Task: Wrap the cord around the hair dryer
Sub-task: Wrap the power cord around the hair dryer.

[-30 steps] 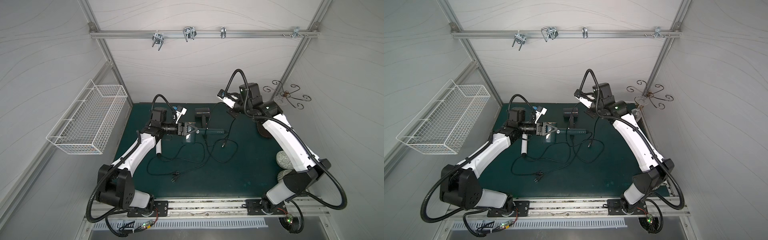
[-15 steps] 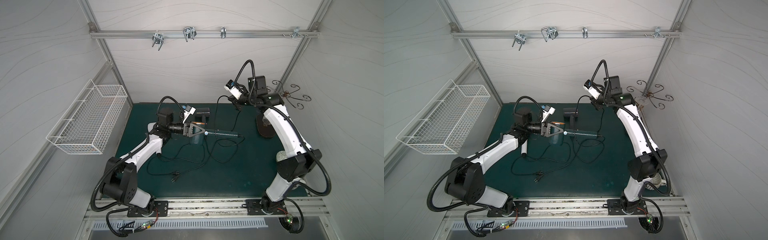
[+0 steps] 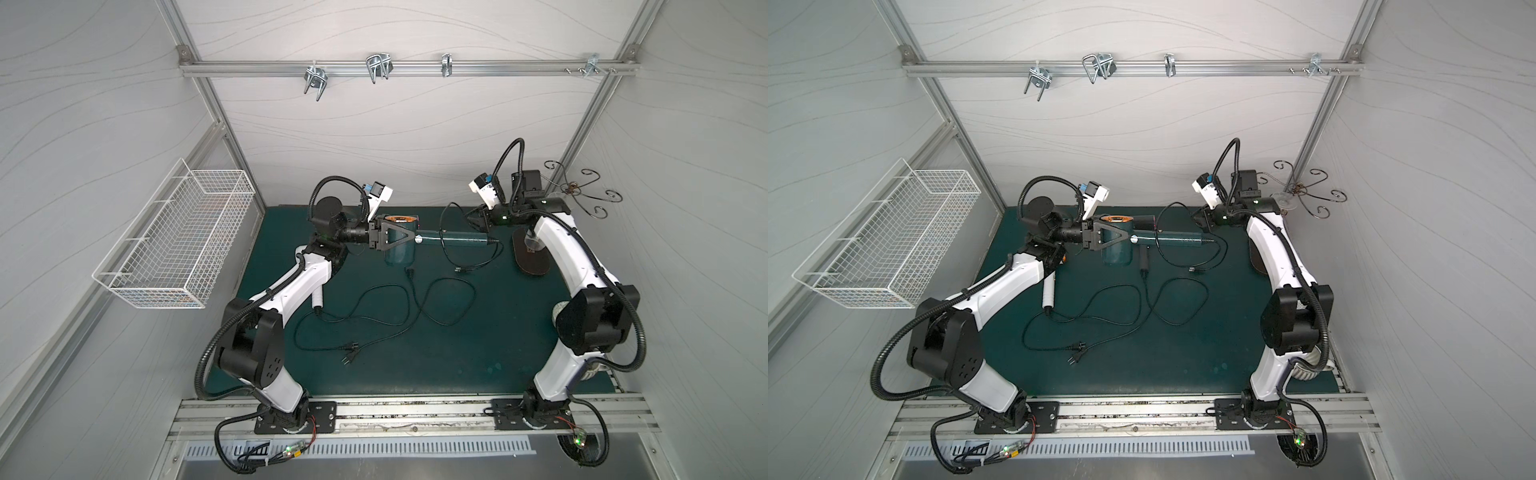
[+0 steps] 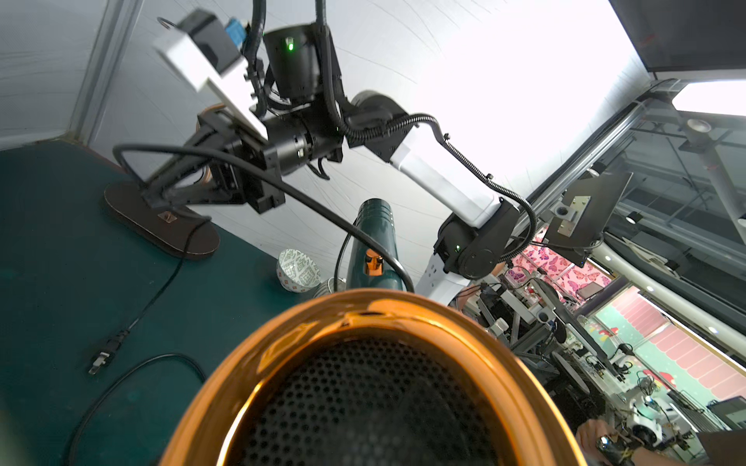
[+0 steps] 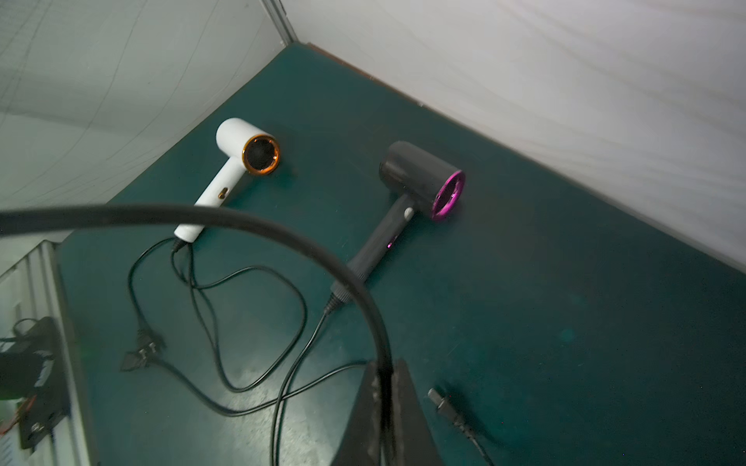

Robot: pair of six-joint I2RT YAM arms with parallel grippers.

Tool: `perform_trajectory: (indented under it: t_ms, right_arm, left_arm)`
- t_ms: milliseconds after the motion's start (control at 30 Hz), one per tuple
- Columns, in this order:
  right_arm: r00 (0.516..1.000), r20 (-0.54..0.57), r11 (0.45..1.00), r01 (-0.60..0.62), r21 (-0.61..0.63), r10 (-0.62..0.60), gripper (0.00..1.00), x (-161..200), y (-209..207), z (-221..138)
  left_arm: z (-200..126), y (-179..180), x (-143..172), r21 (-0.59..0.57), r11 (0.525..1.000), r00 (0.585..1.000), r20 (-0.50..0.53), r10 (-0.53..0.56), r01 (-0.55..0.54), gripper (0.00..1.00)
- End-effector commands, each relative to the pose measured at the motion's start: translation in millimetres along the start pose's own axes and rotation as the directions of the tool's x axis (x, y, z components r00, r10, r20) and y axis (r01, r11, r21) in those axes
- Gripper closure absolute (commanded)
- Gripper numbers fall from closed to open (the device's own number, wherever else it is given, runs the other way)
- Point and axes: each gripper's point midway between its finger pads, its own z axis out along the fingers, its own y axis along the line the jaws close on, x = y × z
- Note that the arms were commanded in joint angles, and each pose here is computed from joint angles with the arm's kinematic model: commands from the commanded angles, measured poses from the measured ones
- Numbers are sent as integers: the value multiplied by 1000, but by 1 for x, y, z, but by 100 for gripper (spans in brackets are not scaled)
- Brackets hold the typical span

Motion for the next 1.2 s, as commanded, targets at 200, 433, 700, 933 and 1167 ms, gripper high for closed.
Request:
perform_trajectory:
  t_ms: [200,433,700,933,1167]
  right_arm:
    - [994,44,989,-96,-113,101,100,13,30,-8]
    - [992,-28,980,-122,-156,120,100,47,62,9]
    - [989,-99,974,-129,-184,112,100,84,112,33]
    - [986,-166,981,-59,-183,28,100,114,159,41]
    - [969,-240,979,18,-201,-67,100,141,199,42]
  left_arm:
    - [-29,-2,-69,47,997,976,215,42,-54,100]
    - [-45,10,-86,15,999,969,245,43,-48,100]
    - [-62,26,-103,-35,999,955,292,50,-42,100]
    - [-77,43,-108,-98,995,944,324,60,-29,100]
    - [-90,56,-113,-144,989,936,346,66,-17,100]
